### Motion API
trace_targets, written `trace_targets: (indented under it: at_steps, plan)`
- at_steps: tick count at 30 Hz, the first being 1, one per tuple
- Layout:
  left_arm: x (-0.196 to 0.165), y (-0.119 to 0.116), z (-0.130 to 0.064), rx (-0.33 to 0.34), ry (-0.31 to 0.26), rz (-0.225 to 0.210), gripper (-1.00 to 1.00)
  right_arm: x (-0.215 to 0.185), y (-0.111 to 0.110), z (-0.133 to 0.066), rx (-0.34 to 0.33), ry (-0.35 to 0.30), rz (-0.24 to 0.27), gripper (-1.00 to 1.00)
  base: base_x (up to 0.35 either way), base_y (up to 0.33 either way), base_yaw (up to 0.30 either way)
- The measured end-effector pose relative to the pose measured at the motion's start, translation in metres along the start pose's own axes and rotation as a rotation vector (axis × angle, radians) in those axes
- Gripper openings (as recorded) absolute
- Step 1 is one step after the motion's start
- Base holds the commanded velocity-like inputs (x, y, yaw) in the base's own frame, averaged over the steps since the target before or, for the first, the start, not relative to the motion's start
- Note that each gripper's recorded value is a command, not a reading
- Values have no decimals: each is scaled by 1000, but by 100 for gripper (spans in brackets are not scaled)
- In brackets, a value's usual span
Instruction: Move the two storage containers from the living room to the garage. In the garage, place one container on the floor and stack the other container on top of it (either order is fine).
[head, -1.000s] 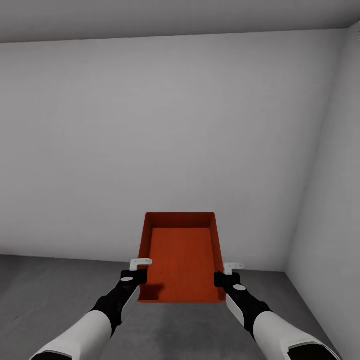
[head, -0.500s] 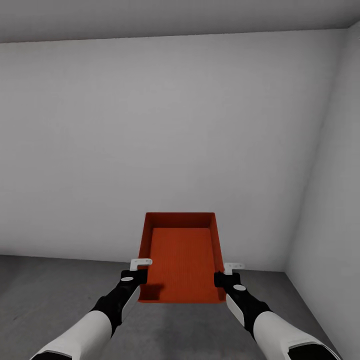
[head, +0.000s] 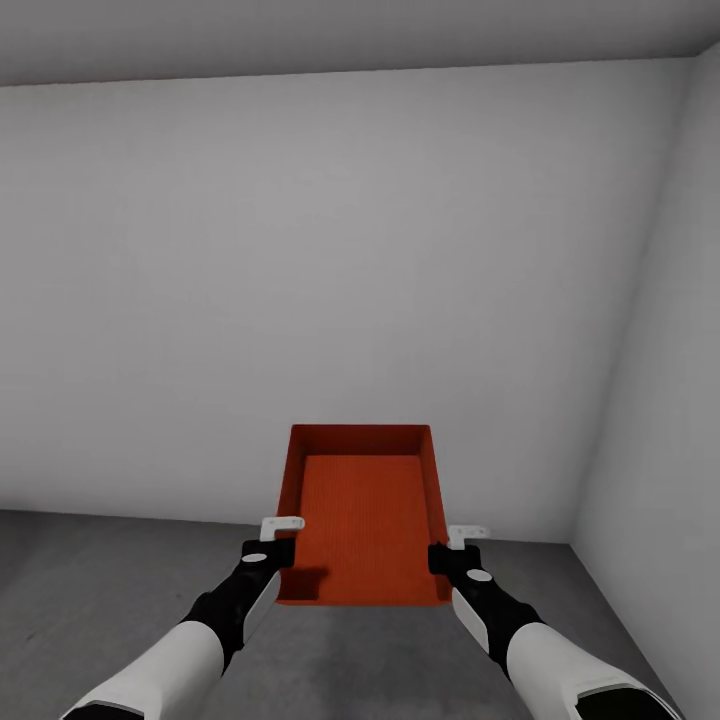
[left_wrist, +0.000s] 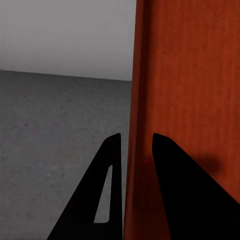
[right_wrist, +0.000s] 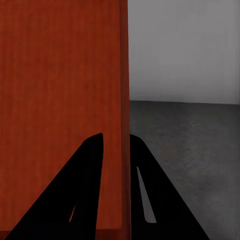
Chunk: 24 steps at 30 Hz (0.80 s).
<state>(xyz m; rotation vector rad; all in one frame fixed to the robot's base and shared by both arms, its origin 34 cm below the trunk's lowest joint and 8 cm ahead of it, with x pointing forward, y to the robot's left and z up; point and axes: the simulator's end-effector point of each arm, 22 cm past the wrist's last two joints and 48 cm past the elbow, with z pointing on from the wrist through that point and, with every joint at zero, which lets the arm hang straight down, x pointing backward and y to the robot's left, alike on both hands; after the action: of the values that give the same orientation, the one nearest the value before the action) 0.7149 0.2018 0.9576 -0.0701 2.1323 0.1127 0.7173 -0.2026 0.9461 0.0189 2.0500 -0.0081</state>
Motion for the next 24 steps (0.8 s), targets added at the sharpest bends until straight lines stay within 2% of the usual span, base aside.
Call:
trace_targets:
  at_steps: [24]
  plan:
    - [2, 0, 4, 0, 0, 1, -100, 2, 0, 3, 0, 1, 0, -100, 0, 0, 0]
